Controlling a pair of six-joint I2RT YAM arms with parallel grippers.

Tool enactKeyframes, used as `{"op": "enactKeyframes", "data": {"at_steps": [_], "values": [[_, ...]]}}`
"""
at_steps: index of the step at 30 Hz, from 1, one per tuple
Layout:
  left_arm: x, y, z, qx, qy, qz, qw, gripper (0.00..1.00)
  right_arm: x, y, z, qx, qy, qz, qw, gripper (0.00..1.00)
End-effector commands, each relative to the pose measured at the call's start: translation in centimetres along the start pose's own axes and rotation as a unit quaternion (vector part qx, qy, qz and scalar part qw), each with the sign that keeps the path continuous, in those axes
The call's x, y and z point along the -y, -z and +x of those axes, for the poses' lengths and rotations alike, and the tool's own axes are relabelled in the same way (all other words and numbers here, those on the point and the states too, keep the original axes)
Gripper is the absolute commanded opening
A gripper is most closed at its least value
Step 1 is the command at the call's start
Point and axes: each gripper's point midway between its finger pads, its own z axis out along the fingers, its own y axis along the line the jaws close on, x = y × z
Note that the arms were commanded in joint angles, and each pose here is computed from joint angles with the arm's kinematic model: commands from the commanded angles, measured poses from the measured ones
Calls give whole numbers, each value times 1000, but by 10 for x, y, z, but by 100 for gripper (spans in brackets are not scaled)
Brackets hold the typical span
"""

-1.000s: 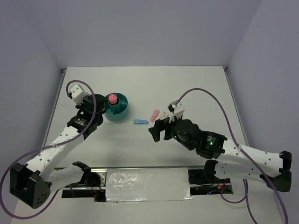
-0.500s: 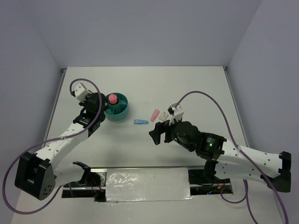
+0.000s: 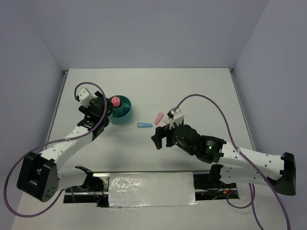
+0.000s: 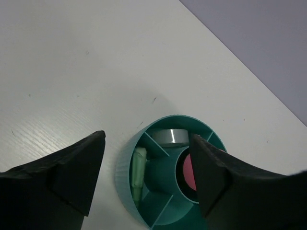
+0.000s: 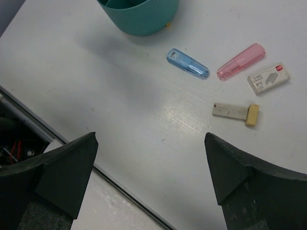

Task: Sort the stationery into containers
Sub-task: Place the stationery in the storage box, then pick up the stationery from the center of the board.

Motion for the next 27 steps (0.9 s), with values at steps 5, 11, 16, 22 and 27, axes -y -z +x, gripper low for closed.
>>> {"op": "enactKeyframes", "data": {"at_steps": [5, 11, 16, 22, 27], "values": [[26, 26, -44, 8, 50, 51, 997, 88, -16, -42, 16, -33, 115, -93, 988, 100], [53, 77, -53, -106, -48, 149, 982, 99, 3, -107, 43, -150, 213, -125, 957, 92], [45, 131, -55, -147, -72, 249, 955, 99, 54, -162, 57, -237, 249, -73, 936, 77], [23, 166, -69, -136, -81, 291, 944, 99, 66, -194, 67, -273, 291, -84, 913, 74], [19, 171, -51, -167, -110, 306, 931, 99, 68, -207, 67, -285, 301, -97, 905, 68]]}}
